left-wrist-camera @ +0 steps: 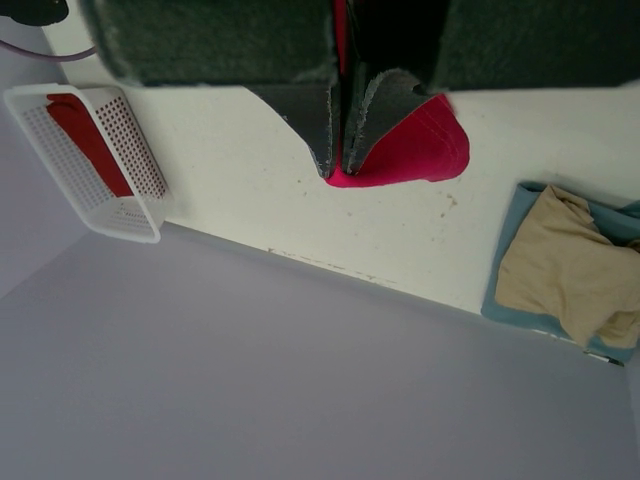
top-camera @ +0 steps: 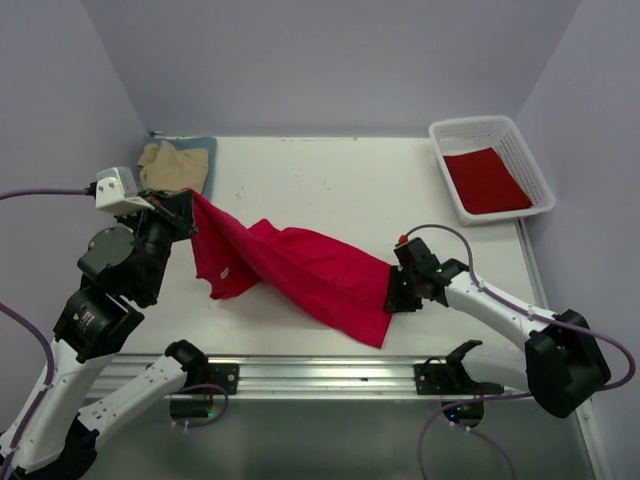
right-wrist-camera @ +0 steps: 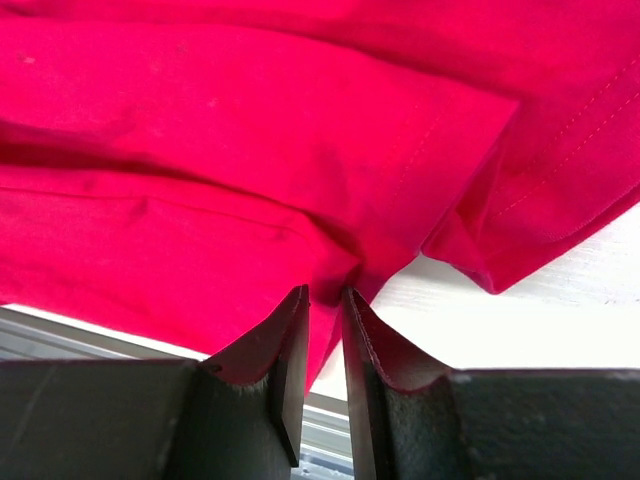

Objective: Fold and stack the t-shirts
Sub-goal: Flatten the tshirt out

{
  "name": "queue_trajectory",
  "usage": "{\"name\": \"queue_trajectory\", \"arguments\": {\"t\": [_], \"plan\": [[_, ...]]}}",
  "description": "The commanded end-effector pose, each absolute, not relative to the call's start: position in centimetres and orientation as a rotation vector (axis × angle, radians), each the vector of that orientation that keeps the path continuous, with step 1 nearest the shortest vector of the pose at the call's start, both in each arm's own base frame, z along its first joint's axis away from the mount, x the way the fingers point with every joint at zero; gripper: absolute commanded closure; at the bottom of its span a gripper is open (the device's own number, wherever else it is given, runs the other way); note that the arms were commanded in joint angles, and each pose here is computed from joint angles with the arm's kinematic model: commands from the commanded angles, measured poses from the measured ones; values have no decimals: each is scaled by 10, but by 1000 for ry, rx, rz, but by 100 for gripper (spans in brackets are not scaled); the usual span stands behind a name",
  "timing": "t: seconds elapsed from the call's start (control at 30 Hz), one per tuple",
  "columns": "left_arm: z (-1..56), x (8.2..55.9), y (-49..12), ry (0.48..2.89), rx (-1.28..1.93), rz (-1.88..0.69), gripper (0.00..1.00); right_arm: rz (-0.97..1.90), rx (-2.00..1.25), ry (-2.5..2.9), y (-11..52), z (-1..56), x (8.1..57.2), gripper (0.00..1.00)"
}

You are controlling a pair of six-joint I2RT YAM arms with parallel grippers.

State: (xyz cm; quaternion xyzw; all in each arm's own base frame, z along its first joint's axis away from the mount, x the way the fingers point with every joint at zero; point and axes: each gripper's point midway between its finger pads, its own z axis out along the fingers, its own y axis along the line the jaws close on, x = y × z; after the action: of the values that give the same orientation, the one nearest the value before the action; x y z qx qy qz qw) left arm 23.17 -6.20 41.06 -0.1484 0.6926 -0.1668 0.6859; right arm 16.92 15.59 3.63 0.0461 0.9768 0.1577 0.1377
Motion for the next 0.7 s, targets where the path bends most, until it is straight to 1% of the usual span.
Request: {"name": "queue_trajectory", "arguments": {"t": [0.0,0.13,0.23,0.27,0.3,0.43,0.57,0.67], "plan": [[421,233,-57,1501,-377,-383,100,480,149,2841,158,29,167,77],[419,232,-56,1503,-381,-384,100,447,163,2854,156,16,168,80],[419,231,-55,1502,-384,-382,100,456,161,2854,159,12,170,86],[419,231,-54,1501,-385,-383,100,455,168,2857,159,10,170,95],[419,230,-54,1499,-386,-383,100,458,168,2853,159,10,170,100],[417,230,-53,1502,-389,-379,100,465,160,2832,160,15,173,100],[413,232,-56,1514,-387,-380,100,539,119,2785,166,34,174,100],[413,233,-56,1515,-385,-381,100,599,60,2668,171,73,183,100]]}}
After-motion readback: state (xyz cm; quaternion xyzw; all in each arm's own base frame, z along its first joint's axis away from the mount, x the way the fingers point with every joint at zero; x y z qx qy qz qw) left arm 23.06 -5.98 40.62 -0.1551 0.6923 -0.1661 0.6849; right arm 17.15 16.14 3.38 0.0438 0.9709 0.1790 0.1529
